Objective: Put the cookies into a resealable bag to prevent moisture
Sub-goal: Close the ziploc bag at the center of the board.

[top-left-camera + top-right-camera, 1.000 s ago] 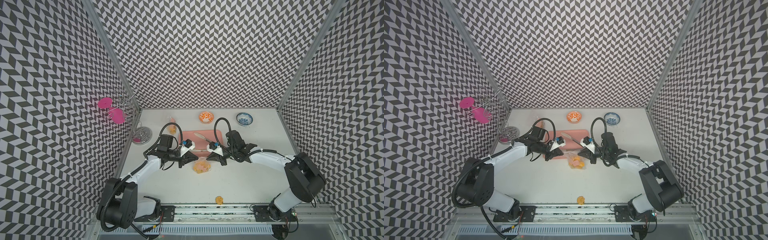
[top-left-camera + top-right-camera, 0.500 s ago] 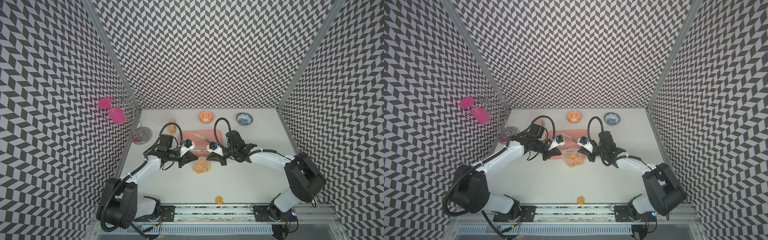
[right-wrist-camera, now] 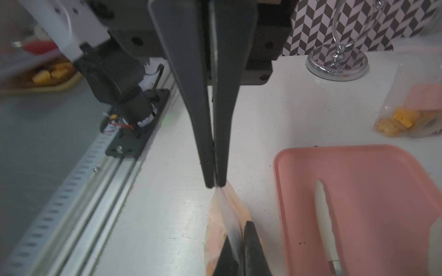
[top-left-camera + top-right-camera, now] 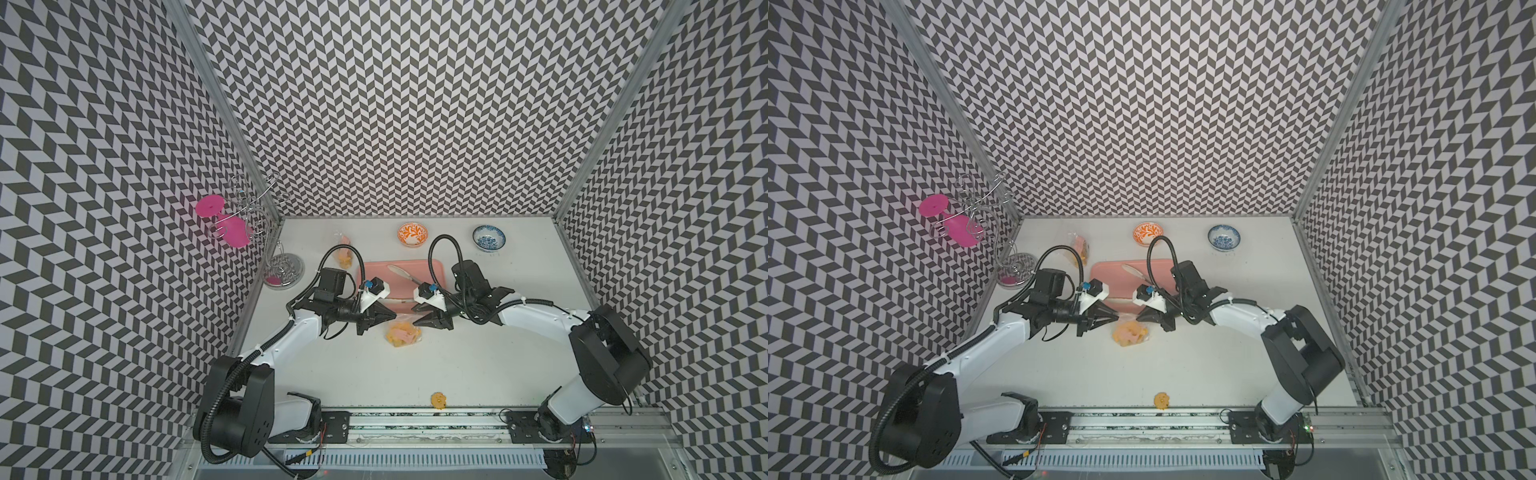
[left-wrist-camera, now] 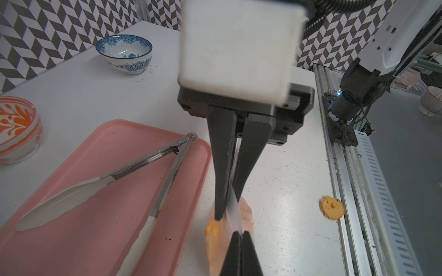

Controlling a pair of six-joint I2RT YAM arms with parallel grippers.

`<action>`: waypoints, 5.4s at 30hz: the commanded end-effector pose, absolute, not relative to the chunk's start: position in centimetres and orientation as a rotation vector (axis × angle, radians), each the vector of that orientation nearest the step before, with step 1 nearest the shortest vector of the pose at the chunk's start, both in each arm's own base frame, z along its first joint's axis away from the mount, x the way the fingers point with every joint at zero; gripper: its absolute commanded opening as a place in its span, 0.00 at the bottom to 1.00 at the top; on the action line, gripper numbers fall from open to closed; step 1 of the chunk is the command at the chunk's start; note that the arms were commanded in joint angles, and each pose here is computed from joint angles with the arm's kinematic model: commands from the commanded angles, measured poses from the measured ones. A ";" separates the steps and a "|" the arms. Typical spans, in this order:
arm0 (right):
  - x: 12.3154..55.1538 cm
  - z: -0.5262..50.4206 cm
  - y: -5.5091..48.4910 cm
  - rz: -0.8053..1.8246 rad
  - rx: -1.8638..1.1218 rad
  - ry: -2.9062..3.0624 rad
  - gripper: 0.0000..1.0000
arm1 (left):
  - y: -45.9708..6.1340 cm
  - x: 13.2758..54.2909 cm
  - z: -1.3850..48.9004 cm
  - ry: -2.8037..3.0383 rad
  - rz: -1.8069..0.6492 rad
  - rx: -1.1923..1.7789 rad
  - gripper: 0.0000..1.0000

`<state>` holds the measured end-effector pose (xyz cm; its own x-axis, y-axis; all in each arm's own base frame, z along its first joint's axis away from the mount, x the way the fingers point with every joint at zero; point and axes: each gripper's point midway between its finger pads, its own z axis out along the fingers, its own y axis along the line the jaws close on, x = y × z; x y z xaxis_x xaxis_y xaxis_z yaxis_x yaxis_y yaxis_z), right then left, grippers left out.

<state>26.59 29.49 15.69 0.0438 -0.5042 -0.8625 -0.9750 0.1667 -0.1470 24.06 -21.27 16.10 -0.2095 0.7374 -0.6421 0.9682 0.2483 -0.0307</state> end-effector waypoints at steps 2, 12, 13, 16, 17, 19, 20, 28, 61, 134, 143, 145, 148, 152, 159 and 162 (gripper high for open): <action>24.5 19.1 31.5 0.759 -1.455 1.386 0.47 | -22.3 22.8 16.7 1.964 -0.739 1.555 0.00; 24.2 17.9 34.8 0.826 -1.478 1.335 0.57 | -22.2 22.6 16.6 1.959 -0.759 1.550 0.00; 24.4 18.1 35.1 0.825 -1.479 1.327 0.57 | -22.2 22.5 16.6 1.960 -0.760 1.552 0.00; 24.9 17.6 35.8 0.832 -1.507 1.319 0.57 | -22.1 22.4 16.8 1.949 -0.760 1.555 0.00; 24.9 17.4 36.0 0.845 -1.519 1.316 0.56 | -22.1 22.3 16.8 1.941 -0.756 1.561 0.00; 25.0 17.0 36.4 0.844 -1.535 1.311 0.56 | -22.0 22.2 16.7 1.939 -0.745 1.565 0.00; 25.0 17.2 36.5 0.843 -1.541 1.304 0.56 | -21.9 22.2 16.7 1.935 -0.740 1.569 0.00; 25.3 18.1 36.6 0.779 -1.573 1.223 0.61 | -21.8 22.1 17.0 1.909 -0.717 1.587 0.00; 24.5 13.0 36.4 0.917 -1.766 1.406 0.09 | -20.8 23.6 17.6 1.870 -0.619 1.559 0.00; 24.0 16.4 39.1 1.146 -1.608 1.388 0.19 | -22.0 23.7 18.5 1.681 -1.023 1.338 0.00; 25.4 15.4 38.1 1.021 -1.603 1.481 0.01 | -21.8 23.6 19.2 1.666 -0.978 1.346 0.00; 25.8 15.6 37.5 1.000 -1.585 1.492 0.02 | -21.6 23.6 19.2 1.665 -0.958 1.346 0.00; 26.2 16.1 36.6 0.985 -1.548 1.489 0.16 | -21.5 23.6 18.9 1.673 -0.950 1.339 0.00; 26.4 16.0 36.0 0.996 -1.538 1.514 0.00 | -21.5 23.6 18.8 1.674 -0.949 1.338 0.00; 26.9 14.9 35.2 0.945 -1.544 1.559 0.11 | -21.4 23.7 18.8 1.678 -0.934 1.335 0.00; 27.3 15.0 34.5 0.940 -1.513 1.579 0.04 | -21.3 23.7 18.8 1.679 -0.928 1.334 0.00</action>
